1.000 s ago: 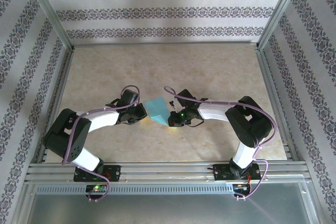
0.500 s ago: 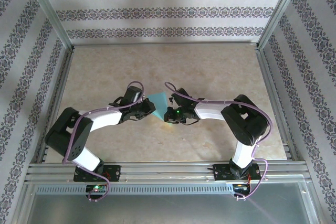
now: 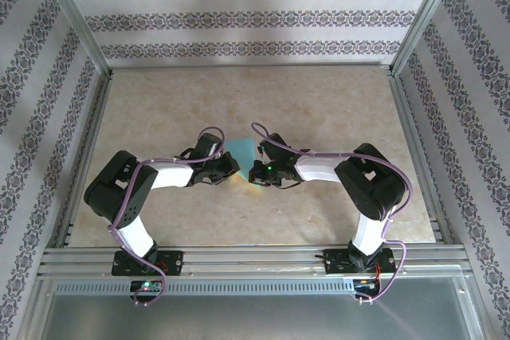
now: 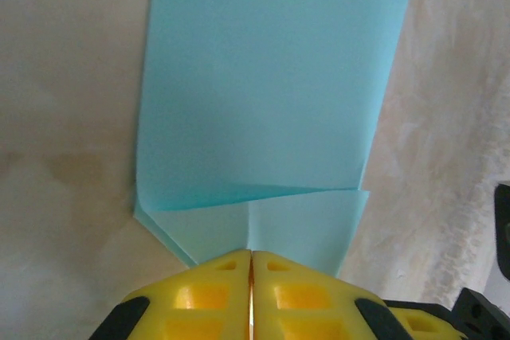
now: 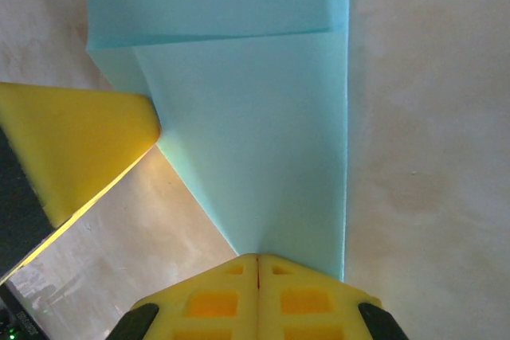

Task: Fold a paper plane with a square sheet of paper (pick it up from the middle)
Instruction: Third fold the triangle at the center of the table.

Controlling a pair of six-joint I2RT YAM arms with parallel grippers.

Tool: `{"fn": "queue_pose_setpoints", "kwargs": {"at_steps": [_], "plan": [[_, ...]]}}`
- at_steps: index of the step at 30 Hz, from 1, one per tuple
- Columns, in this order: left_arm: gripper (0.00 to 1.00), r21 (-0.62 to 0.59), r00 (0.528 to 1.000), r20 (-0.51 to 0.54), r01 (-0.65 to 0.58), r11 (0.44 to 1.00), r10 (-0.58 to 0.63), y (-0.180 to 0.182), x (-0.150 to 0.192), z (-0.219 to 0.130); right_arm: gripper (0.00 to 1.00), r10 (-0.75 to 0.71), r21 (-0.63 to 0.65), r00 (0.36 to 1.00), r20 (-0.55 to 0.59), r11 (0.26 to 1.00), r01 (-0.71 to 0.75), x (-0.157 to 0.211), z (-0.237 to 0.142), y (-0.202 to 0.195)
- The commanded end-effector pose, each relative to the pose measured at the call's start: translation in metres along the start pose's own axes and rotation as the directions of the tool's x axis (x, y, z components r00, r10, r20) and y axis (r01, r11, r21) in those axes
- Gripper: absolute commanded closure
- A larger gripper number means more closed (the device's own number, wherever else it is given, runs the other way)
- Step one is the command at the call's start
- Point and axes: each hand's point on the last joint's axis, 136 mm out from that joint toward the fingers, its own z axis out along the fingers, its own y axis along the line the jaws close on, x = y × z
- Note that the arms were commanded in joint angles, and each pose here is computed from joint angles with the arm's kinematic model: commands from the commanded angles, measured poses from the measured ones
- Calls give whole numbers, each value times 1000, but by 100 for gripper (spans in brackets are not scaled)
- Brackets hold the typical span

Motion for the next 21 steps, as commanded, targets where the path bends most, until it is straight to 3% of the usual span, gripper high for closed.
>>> {"fn": "queue_pose_setpoints", "kwargs": {"at_steps": [1, 10, 21], "plan": [[92, -90, 1000, 14, 23, 996, -22, 15, -1, 3, 95, -15, 21, 1000, -22, 1000, 16, 7, 3, -4], [94, -190, 999, -22, 30, 981, -35, 36, 6, 7, 94, -168, -74, 986, -1, 983, 167, -6, -17, 33], [95, -232, 999, -43, 22, 972, -33, 44, 9, 9, 98, -218, -17, 974, -52, 976, 218, -8, -2, 17]]}}
